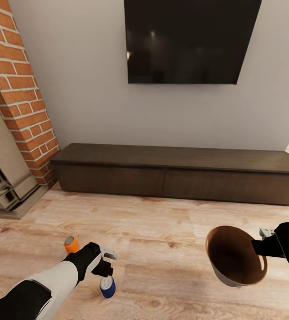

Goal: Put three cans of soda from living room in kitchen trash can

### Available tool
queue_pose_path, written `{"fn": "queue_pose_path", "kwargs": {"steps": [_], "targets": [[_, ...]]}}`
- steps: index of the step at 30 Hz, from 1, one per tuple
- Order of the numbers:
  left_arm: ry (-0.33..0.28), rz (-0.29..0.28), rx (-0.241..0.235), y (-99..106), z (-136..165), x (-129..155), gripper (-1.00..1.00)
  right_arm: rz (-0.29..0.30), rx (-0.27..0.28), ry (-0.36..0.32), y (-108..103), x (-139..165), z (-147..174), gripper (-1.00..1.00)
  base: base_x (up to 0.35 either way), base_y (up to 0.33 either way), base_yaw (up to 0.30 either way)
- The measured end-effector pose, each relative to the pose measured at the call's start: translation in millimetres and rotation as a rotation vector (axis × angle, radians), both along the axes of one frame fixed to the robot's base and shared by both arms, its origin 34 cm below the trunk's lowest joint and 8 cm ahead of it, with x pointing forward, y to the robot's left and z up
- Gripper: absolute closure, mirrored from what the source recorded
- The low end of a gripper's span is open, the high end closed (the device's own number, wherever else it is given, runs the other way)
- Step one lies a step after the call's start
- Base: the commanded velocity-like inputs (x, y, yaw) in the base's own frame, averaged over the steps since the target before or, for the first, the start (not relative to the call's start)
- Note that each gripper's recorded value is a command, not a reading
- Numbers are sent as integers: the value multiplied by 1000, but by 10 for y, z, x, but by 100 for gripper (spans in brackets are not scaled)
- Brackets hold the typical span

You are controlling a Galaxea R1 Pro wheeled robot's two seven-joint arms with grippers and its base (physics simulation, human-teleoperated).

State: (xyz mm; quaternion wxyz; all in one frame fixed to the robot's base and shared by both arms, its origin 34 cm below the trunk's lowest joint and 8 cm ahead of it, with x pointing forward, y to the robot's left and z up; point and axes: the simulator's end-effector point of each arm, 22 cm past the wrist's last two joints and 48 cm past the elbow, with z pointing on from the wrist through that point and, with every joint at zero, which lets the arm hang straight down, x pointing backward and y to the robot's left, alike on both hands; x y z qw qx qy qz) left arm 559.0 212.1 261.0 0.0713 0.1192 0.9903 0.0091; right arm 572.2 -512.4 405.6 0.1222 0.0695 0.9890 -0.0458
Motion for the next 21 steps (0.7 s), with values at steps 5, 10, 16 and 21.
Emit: {"fn": "queue_pose_path", "kwargs": {"steps": [5,10,16,21], "targets": [[34,0,2,-3,-144,-91,-100,2,3,-16,16,211,45,100,0,0,0],[59,-1,1,-13,-260,-158,-100,36,-52,-21,-21,491,188,100,0,0,0],[68,-3,-1,-29,-301,-182,-100,50,-128,-32,-154,711,416,100,0,0,0],[64,-5,-4,-48,-307,-160,-100,48,-135,-54,-186,849,545,100,0,0,0]]}}
